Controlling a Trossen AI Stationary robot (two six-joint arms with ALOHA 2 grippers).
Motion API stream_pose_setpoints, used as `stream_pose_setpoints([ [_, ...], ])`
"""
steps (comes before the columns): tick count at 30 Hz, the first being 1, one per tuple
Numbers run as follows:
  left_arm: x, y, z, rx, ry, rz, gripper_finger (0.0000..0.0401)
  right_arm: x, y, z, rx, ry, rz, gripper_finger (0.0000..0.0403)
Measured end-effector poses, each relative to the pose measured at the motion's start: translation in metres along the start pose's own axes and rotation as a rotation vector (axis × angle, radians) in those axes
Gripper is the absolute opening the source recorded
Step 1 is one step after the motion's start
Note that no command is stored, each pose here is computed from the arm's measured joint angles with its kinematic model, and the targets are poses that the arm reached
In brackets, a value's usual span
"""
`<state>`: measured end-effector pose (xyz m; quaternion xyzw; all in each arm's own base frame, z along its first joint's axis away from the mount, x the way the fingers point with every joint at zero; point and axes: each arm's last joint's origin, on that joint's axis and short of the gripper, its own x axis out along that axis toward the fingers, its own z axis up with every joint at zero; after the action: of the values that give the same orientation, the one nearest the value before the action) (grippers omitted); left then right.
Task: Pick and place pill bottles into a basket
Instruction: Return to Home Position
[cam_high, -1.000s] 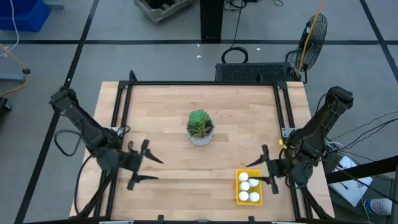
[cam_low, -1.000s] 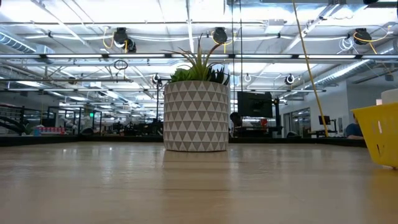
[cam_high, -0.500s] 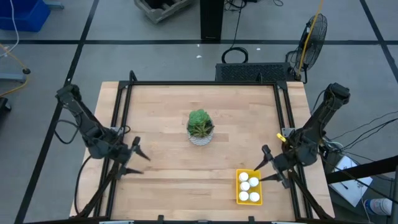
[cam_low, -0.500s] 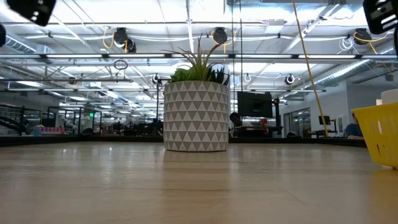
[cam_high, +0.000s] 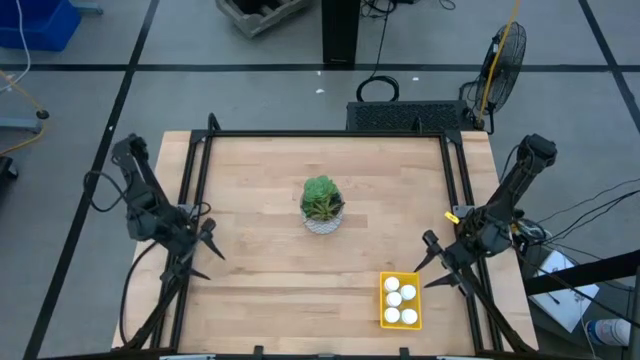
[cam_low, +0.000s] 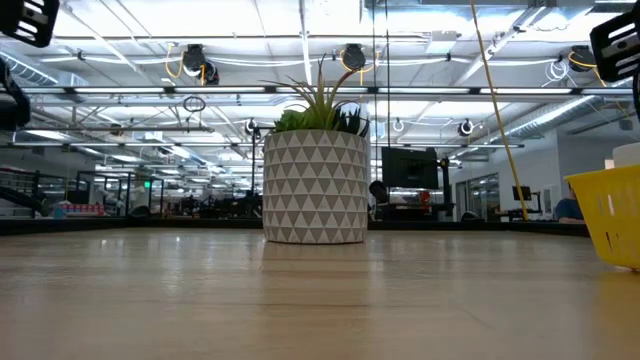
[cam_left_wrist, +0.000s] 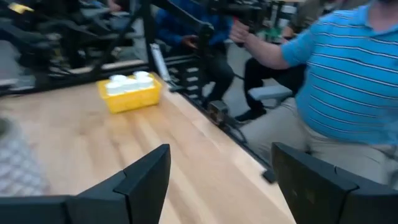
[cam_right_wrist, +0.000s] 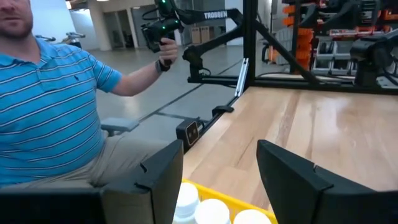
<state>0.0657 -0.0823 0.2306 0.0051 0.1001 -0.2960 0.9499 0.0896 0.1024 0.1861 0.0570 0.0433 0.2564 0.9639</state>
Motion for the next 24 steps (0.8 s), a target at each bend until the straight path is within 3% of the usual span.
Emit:
stream_pose_setpoints([
  [7, -0.014, 0.004, -0.001, -0.007, -0.034, 0.053, 0.0285, -0.007, -0.005, -0.009, -0.018, -0.023, 0.003, 0.0197],
  [10, -0.016, 0.007, -0.001, -0.019, -0.057, 0.149, 0.0281, -0.009, -0.006, -0.010, -0.048, -0.030, -0.004, 0.0196],
  [13, -0.017, 0.010, -0.001, -0.009, -0.066, 0.282, 0.0278, -0.010, -0.008, -0.009, -0.055, -0.048, -0.084, 0.0196],
  [17, -0.019, 0.012, -0.001, 0.017, -0.081, 0.378, 0.0282, -0.011, -0.013, -0.009, -0.083, -0.056, -0.226, 0.0196],
  [22, -0.020, 0.011, 0.003, 0.030, -0.114, 0.417, 0.0286, -0.013, -0.014, -0.007, -0.097, -0.067, -0.255, 0.0193],
  [24, -0.020, 0.009, 0.003, 0.036, -0.111, 0.368, 0.0284, -0.012, -0.013, -0.008, -0.095, -0.058, -0.230, 0.0193],
])
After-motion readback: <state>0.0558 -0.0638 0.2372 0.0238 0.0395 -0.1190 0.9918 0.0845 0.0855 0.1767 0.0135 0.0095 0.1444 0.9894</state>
